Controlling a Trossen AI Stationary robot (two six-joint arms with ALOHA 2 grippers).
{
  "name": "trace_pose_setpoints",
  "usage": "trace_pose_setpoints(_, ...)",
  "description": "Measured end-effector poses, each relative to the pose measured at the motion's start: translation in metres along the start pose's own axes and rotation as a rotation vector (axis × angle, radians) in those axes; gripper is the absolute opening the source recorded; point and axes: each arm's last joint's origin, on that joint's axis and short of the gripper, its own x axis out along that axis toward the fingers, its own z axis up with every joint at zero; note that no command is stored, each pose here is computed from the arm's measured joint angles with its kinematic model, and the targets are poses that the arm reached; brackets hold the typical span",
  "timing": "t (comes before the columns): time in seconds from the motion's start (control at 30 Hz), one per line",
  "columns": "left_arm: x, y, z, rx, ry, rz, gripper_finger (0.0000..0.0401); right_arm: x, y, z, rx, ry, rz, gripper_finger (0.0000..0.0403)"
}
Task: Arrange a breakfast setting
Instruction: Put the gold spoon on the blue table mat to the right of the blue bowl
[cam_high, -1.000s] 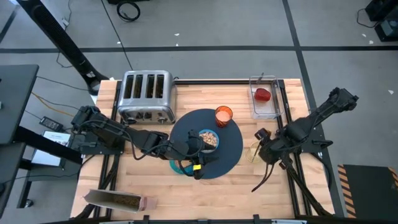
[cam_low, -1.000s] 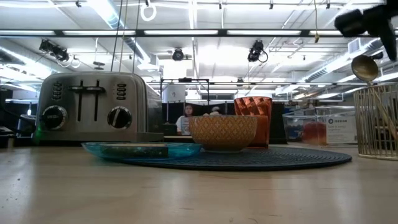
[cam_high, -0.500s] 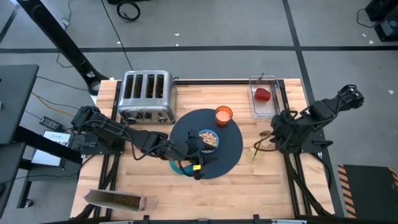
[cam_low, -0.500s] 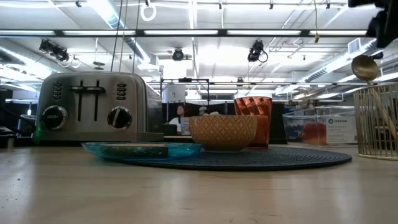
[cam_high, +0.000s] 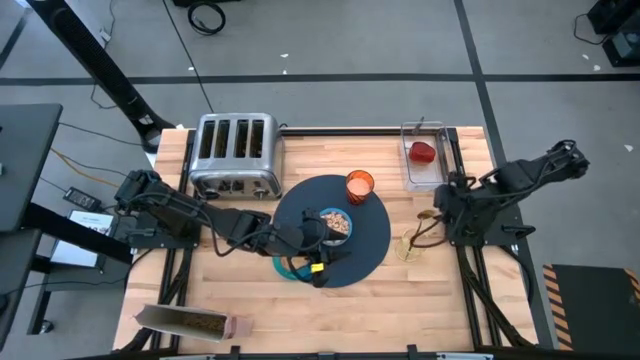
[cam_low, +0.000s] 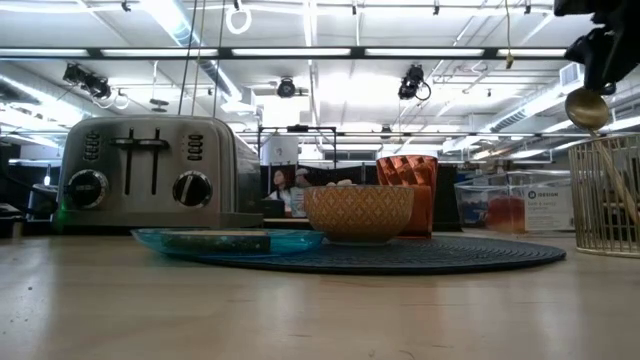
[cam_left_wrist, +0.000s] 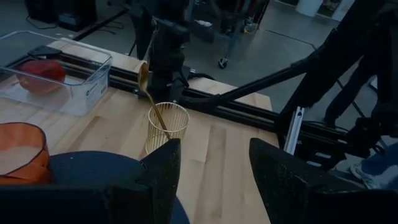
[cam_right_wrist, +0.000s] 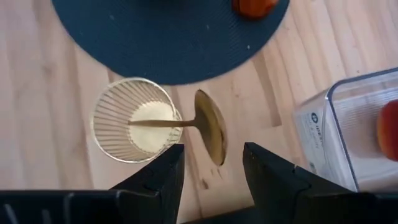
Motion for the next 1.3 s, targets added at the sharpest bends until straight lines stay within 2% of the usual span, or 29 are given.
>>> trace_pose_setpoints(0.17,0.000,0.001,0.001,-0.004,-0.007,-0.001,0.0198,0.014,0.001,0.007,-0.017,0.055,-0.049,0.0163)
trace_pose_setpoints(0.3,0.000,0.000,0.001,-0.004,-0.008,-0.001,0.0198,0.018,0.002,0.015,-0.021,0.032,-0.042,0.0148)
trace_pose_setpoints(0.7,0.000,0.001,0.001,-0.004,-0.007,0.000,0.0198,0.025,0.002,0.021,-0.100,0.070,-0.039,0.0071)
trace_pose_setpoints(1.0,0.000,0.001,0.001,-0.004,-0.006,0.000,0.0198,0.028,0.004,0.023,-0.153,0.086,-0.054,0.0030)
trace_pose_setpoints(1.3,0.001,0.003,0.002,-0.005,-0.007,0.006,0.0198,0.028,0.004,0.023,-0.183,0.088,-0.055,0.0020)
